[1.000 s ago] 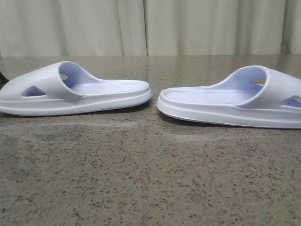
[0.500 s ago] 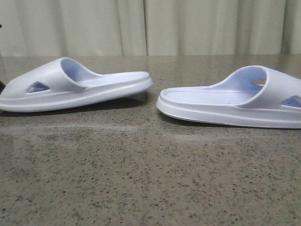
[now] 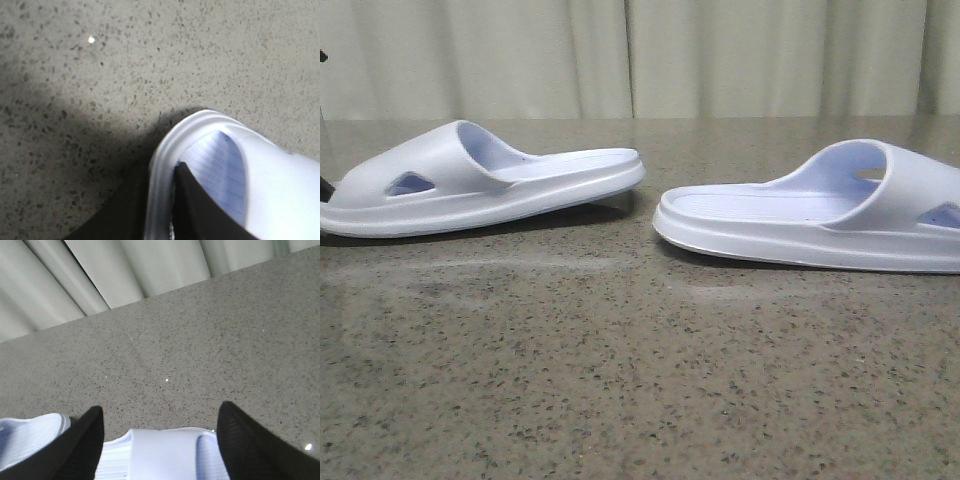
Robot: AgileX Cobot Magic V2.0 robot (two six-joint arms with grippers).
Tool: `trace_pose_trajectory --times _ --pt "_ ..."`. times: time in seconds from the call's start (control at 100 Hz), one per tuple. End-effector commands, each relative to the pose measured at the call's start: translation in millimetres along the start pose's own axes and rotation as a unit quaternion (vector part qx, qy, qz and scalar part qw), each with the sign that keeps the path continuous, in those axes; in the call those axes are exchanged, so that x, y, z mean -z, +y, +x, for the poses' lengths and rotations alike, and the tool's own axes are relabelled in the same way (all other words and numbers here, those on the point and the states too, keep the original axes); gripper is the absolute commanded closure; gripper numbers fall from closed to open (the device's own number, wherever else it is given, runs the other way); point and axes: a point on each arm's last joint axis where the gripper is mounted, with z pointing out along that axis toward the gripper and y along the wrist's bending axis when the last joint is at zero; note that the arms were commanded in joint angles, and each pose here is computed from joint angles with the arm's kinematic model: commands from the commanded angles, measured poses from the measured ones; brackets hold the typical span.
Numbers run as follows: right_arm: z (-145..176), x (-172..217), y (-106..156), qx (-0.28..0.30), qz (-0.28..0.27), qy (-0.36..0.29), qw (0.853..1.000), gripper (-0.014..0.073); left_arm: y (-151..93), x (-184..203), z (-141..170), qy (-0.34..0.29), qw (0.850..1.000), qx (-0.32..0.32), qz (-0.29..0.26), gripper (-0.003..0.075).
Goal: Insert blue slippers together front up
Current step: 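Lift the slipper with the left gripper off the table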
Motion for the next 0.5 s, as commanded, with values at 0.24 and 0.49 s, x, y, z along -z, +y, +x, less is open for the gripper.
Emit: trace_pose_trajectory --times 0.24,0.49 --pt "-17 5 4 0.001 -0.007 -0.054 0.998 0.0176 -18 28 -5 -0.053 0.995 -0.079 0.042 0.0704" --pt "-17 5 4 0.003 -0.006 -0.054 0.998 0.0176 -27 51 2 -0.067 0.991 -0.096 0.071 0.0704"
